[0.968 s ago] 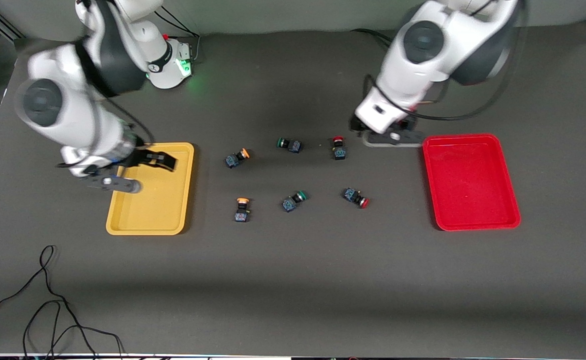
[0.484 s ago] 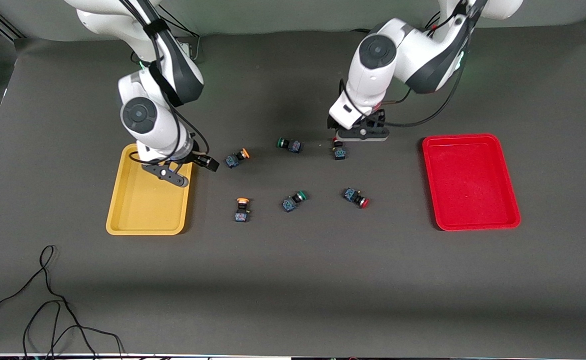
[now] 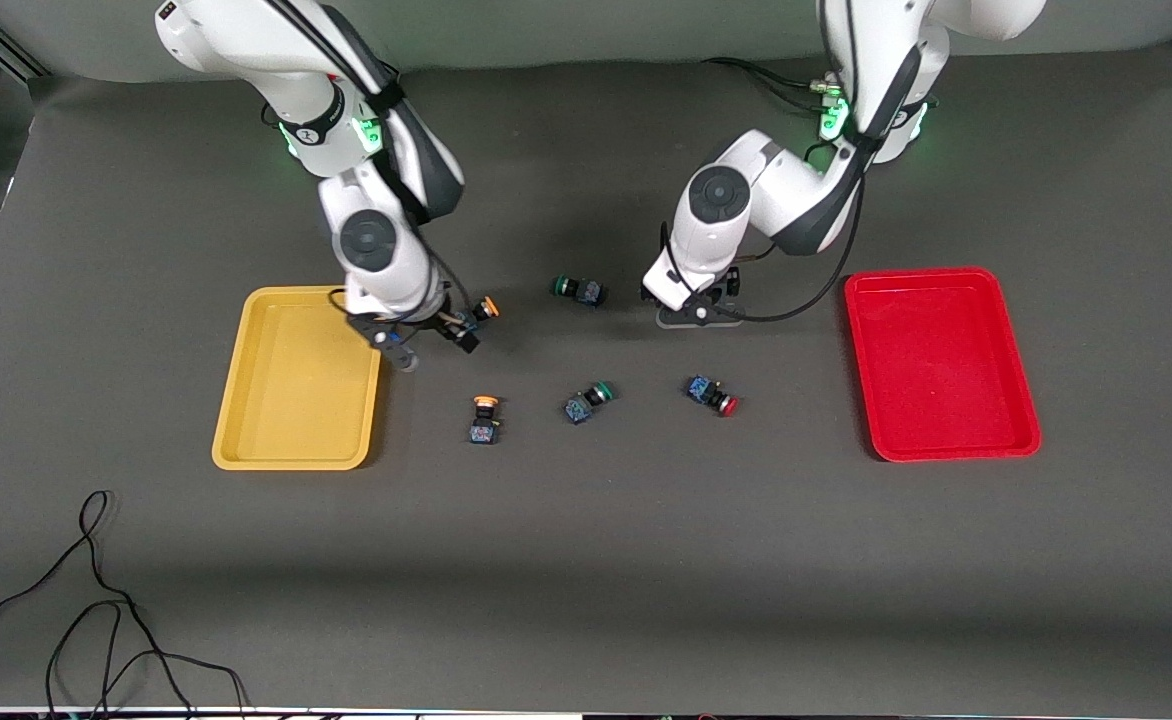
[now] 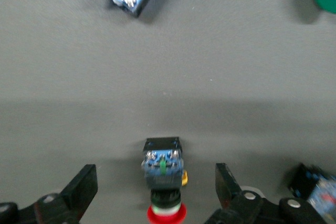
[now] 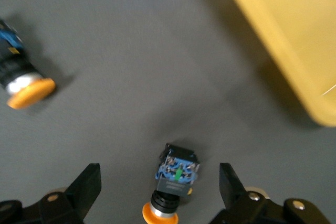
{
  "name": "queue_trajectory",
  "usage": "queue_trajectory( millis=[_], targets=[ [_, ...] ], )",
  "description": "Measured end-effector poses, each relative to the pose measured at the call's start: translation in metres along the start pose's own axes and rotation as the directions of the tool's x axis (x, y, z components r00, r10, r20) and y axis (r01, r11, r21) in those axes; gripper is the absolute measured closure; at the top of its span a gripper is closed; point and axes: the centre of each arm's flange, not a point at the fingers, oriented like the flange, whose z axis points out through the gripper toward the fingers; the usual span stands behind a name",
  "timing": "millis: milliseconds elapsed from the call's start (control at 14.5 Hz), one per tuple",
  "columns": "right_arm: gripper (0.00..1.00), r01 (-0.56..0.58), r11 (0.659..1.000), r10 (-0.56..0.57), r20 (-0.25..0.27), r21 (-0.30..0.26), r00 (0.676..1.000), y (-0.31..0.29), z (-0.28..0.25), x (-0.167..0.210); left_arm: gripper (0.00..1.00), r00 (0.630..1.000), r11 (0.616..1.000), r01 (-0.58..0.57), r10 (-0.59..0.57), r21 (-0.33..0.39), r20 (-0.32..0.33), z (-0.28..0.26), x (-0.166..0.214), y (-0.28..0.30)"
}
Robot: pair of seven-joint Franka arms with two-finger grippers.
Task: Place red and yellow buttons in trays
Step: 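Reach the right gripper to an orange button while the left gripper reaches a red button, then close the right gripper on orange button while the left gripper grasps red button, then carry the orange button into the yellow tray while the left gripper places red button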
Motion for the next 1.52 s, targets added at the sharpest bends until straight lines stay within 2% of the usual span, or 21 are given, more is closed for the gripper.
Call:
queue_trajectory(
  millis=[207, 346, 415, 553, 691, 761, 899, 1037, 1245, 1383, 1521],
  targets=[
    [0.00, -0.012, 1.000, 0.012, -0.009, -0.023, 1.000, -0.002, 0.026, -0.012, 0.00, 1.000, 1.000, 0.027, -0.027, -0.001, 0.003, 0.023, -0.002, 0.002],
    [0.00, -0.023, 0.999, 0.022, -0.007, -0.038, 1.000, 0.002, 0.034, -0.008, 0.05, 0.999, 0.999, 0.046, -0.046, 0.000, 0.004, 0.028, -0.001, 0.001],
    [0.00, -0.026, 0.999, 0.026, -0.007, -0.041, 1.000, 0.004, 0.035, -0.007, 0.11, 0.999, 0.999, 0.051, -0.051, 0.001, 0.004, 0.028, -0.001, 0.000],
    [0.05, -0.027, 0.999, 0.026, -0.006, -0.045, 1.000, 0.005, 0.037, -0.007, 0.36, 0.998, 0.998, 0.058, -0.058, 0.001, 0.002, 0.028, 0.001, -0.001],
    [0.26, -0.027, 0.999, 0.027, -0.006, -0.046, 1.000, 0.006, 0.037, -0.007, 0.56, 0.998, 0.998, 0.062, -0.062, 0.001, 0.001, 0.027, 0.002, -0.002],
    [0.37, -0.027, 0.999, 0.027, -0.006, -0.046, 1.000, 0.006, 0.037, -0.007, 0.59, 0.998, 0.998, 0.065, -0.065, -0.001, -0.002, 0.026, 0.003, -0.002],
    [0.58, -0.027, 0.999, 0.027, -0.006, -0.044, 1.000, 0.005, 0.036, -0.007, 0.59, 0.997, 0.997, 0.078, -0.078, 0.000, -0.006, 0.014, 0.013, -0.002],
    [0.59, -0.027, 0.999, 0.026, -0.006, -0.040, 1.000, 0.005, 0.034, -0.007, 0.59, 0.995, 0.995, 0.095, -0.095, 0.021, 0.006, -0.022, 0.027, -0.001],
    [0.59, -0.029, 0.999, 0.029, -0.001, -0.041, 1.000, 0.005, 0.025, -0.002, 0.59, 0.991, 0.991, 0.135, -0.135, 0.026, 0.007, -0.135, 0.056, -0.011],
    [0.59, -0.006, 0.998, 0.007, 0.018, -0.056, 1.000, 0.012, -0.004, 0.020, 0.59, 0.992, 0.992, 0.126, -0.126, 0.025, 0.006, -0.214, 0.070, -0.035],
    [0.59, 0.045, 0.997, -0.041, 0.062, -0.062, 0.997, 0.034, -0.049, 0.061, 0.59, 0.995, 0.995, 0.101, -0.101, 0.023, 0.006, -0.263, 0.086, -0.081]
  ],
)
